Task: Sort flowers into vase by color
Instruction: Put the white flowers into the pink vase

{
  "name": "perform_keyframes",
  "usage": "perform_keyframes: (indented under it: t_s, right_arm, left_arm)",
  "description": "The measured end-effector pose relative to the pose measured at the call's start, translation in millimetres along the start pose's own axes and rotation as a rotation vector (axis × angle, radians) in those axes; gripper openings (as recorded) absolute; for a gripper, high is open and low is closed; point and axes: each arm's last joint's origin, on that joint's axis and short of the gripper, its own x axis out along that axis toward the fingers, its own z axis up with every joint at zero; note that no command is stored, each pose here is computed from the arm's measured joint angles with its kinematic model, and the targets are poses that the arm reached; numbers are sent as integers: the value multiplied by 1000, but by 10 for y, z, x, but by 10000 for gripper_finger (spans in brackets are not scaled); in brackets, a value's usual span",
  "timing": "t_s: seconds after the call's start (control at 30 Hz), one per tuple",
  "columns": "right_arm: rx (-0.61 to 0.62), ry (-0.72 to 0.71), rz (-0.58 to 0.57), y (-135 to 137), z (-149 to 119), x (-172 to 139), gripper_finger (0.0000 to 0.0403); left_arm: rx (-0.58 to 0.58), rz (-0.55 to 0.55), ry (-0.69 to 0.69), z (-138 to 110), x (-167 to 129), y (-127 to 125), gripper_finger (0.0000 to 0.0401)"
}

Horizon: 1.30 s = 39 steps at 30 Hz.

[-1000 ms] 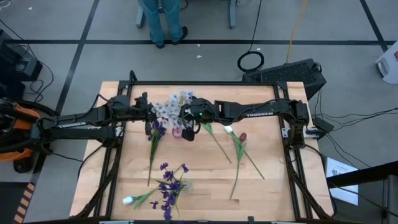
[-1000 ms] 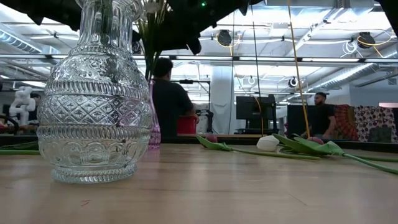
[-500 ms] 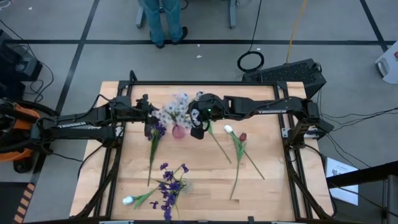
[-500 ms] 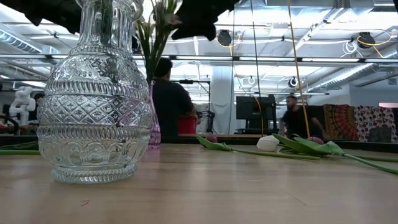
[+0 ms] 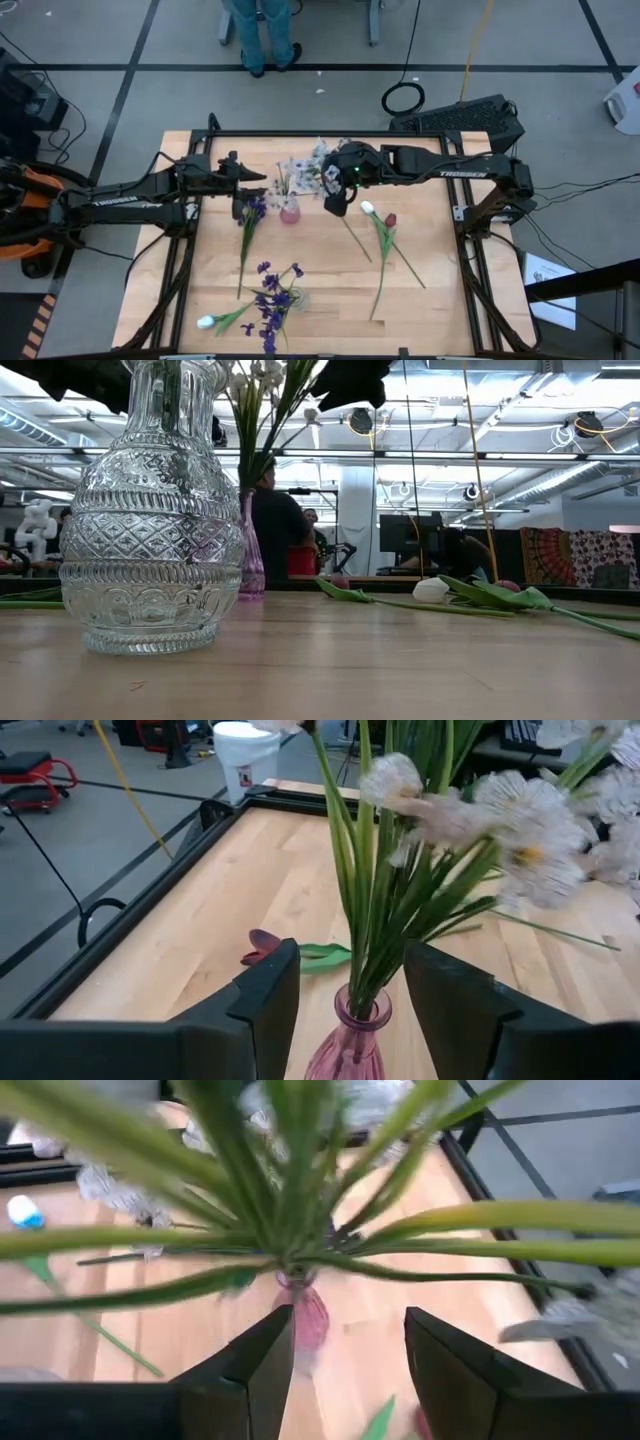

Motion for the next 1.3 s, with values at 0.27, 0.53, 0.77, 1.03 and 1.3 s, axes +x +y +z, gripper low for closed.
perform_keyframes:
  t_s: [0.27,0.53,0.77,1.03,1.3]
  right_arm:
    - [-29,0,109,86,-55,428,180]
    - [-72,74,106,99,-168,595,162]
    - [-89,98,101,77,-158,450,145]
    - [-31,137,88,22,-132,41,136]
    - [94,258,-63,-95,-238,-510,136]
  left_arm:
    - [0,34,-7,7,0,11,187]
    - [-1,35,-3,3,0,11,187]
    - [-1,37,0,-1,0,12,187]
    - [-1,46,0,-1,-1,16,187]
    - [0,60,-15,12,-31,18,187]
